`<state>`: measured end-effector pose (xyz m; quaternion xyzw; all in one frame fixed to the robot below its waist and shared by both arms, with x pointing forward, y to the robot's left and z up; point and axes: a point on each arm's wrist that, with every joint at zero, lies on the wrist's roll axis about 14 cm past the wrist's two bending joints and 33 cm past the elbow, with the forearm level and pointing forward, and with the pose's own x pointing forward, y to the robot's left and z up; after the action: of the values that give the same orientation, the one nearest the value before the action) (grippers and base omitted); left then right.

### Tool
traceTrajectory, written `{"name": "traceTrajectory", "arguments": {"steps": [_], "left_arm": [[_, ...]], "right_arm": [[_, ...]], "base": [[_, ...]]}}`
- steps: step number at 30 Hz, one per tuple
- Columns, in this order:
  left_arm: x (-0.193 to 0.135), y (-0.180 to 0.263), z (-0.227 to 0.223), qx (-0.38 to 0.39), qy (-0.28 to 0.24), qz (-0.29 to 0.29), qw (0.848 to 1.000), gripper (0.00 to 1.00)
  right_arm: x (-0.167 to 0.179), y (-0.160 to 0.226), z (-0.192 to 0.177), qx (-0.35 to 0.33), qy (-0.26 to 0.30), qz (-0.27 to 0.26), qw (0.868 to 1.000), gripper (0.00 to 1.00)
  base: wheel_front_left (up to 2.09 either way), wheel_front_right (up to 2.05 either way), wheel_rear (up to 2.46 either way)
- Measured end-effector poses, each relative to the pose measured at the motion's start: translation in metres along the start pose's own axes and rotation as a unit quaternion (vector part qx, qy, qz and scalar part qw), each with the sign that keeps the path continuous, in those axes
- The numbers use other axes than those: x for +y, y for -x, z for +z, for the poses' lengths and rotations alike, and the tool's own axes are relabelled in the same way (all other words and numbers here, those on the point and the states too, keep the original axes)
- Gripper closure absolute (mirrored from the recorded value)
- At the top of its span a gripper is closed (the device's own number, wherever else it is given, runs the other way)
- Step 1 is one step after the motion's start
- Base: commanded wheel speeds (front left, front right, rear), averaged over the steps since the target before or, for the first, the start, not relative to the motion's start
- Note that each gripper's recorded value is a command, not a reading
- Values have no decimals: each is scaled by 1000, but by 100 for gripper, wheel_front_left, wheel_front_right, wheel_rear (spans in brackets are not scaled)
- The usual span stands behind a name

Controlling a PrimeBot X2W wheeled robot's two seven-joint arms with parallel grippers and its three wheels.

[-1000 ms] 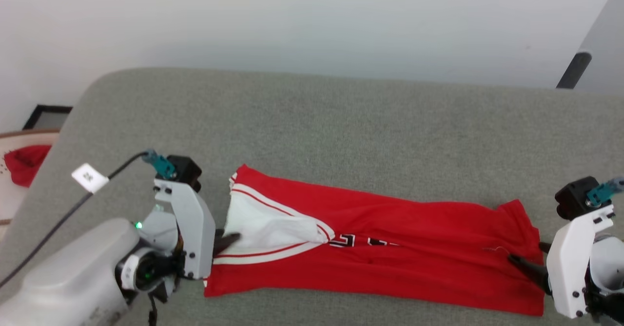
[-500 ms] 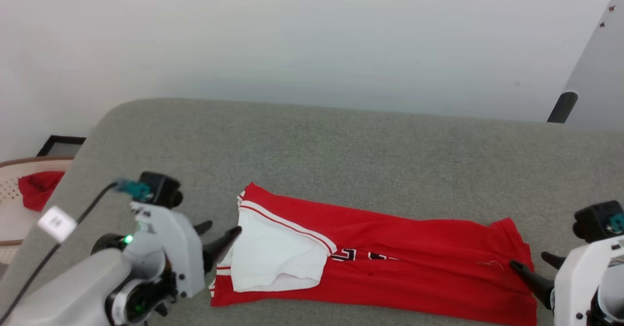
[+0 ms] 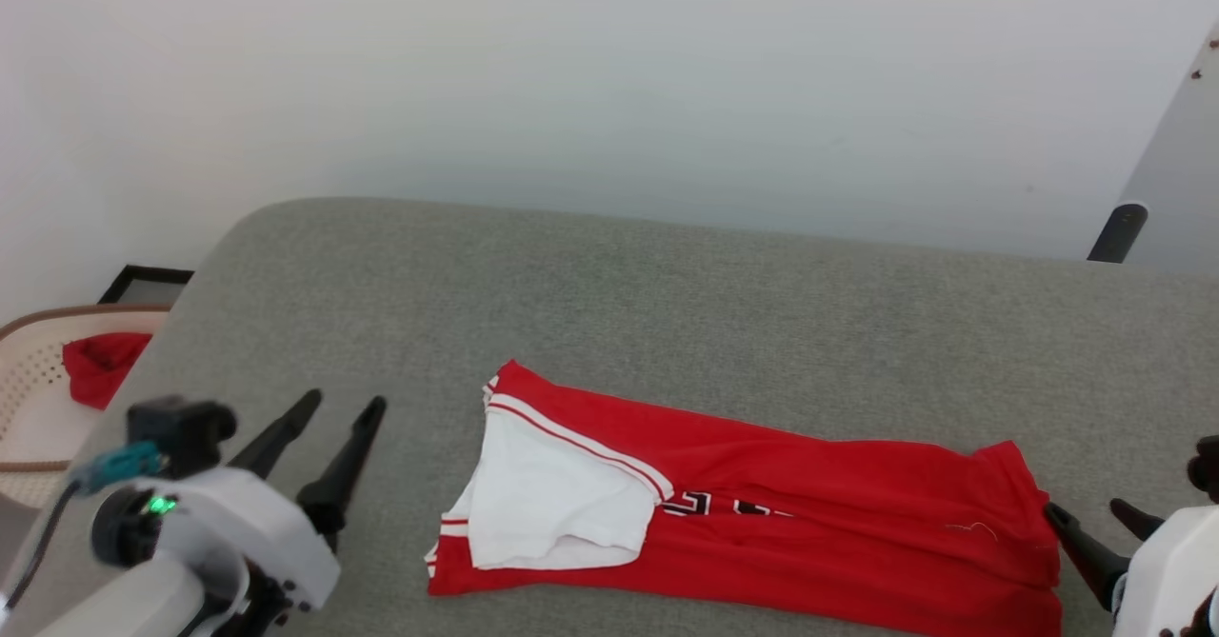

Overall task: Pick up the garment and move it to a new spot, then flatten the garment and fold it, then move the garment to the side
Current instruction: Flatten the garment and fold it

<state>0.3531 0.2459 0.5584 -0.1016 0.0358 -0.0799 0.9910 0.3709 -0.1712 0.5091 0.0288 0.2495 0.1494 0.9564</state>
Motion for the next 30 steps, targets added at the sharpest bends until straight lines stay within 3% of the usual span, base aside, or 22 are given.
{"name": "traceTrajectory", "arguments": {"steps": [8,18,30], "left_arm": [[31,20,11,-55,6,72,996,0],[61,61,-12,-85,24,151,985,0],[72,62,-35,-83,52,178,979,0]], "right_arm": [[-16,-8,-11,29,-17,-25,999,0],[-28,-29,-30,101,-31,-37,994,0],[-34,-70,-59,202,-22,-37,978,0]], "base": [[0,0,0],[0,0,0],[0,0,0]]}}
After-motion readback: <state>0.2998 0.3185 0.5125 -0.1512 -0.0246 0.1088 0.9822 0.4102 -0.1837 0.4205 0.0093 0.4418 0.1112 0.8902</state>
